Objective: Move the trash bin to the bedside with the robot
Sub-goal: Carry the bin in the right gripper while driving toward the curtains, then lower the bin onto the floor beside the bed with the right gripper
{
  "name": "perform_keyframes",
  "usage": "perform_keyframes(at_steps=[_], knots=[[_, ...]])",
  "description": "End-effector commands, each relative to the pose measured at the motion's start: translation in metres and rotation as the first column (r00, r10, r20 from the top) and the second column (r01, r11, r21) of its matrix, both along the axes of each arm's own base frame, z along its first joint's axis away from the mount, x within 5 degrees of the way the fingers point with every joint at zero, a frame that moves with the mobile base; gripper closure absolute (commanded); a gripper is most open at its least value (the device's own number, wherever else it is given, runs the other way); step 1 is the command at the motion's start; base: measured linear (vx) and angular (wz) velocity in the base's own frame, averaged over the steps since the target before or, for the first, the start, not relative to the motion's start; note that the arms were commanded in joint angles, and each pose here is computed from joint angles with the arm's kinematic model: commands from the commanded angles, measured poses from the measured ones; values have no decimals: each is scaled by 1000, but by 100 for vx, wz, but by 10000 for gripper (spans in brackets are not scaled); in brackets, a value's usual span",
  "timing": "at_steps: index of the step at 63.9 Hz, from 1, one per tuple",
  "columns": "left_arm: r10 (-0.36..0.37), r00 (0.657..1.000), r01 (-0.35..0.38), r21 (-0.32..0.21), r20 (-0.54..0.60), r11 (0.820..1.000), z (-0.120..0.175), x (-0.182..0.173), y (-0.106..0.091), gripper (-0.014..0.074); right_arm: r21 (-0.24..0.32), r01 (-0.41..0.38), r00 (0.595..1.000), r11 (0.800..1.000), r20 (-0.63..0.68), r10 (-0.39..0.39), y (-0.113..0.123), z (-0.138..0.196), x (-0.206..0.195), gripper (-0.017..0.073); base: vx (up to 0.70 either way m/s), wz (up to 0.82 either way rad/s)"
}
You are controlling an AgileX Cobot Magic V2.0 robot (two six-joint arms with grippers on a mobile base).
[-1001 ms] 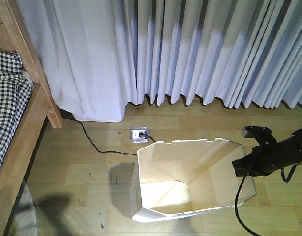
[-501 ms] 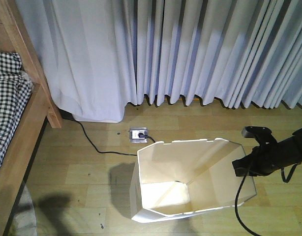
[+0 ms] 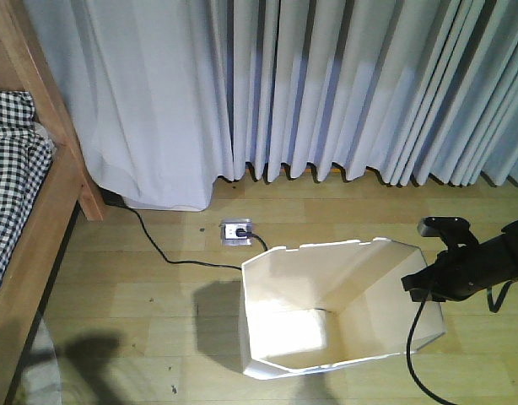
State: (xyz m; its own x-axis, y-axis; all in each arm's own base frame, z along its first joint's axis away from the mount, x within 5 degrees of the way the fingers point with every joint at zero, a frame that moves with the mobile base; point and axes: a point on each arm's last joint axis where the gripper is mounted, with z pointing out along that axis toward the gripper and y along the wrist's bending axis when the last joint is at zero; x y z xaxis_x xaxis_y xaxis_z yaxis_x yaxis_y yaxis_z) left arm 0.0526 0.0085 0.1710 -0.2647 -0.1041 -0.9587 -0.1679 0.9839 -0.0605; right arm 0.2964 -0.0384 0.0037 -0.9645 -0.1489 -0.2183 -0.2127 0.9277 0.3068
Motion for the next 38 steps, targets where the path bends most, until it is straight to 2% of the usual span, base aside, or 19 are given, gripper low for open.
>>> perform_keyframes(at_steps=[1, 5, 14, 29, 38], knots=[[-4, 997, 4, 4, 77, 1000, 5, 1, 0, 600, 138, 20, 999, 990, 46, -26, 9, 25, 9, 566, 0, 0], [-4, 997, 4, 4, 77, 1000, 5, 1, 0, 600, 132, 32, 998, 991, 48, -39, 8, 25, 10, 566, 0, 0], [-4, 997, 4, 4, 77, 1000, 5, 1, 0, 600, 87, 176, 980, 981, 77, -183, 0, 22, 22, 566, 0, 0], [-4, 997, 4, 4, 77, 1000, 5, 1, 0, 600, 94, 210, 975, 973, 52, -216, -6, -1, 47, 566, 0, 0], [-4, 997, 4, 4, 77, 1000, 5, 1, 0, 600, 112, 174, 984, 978, 18, -177, -9, -25, 65, 566, 0, 0]])
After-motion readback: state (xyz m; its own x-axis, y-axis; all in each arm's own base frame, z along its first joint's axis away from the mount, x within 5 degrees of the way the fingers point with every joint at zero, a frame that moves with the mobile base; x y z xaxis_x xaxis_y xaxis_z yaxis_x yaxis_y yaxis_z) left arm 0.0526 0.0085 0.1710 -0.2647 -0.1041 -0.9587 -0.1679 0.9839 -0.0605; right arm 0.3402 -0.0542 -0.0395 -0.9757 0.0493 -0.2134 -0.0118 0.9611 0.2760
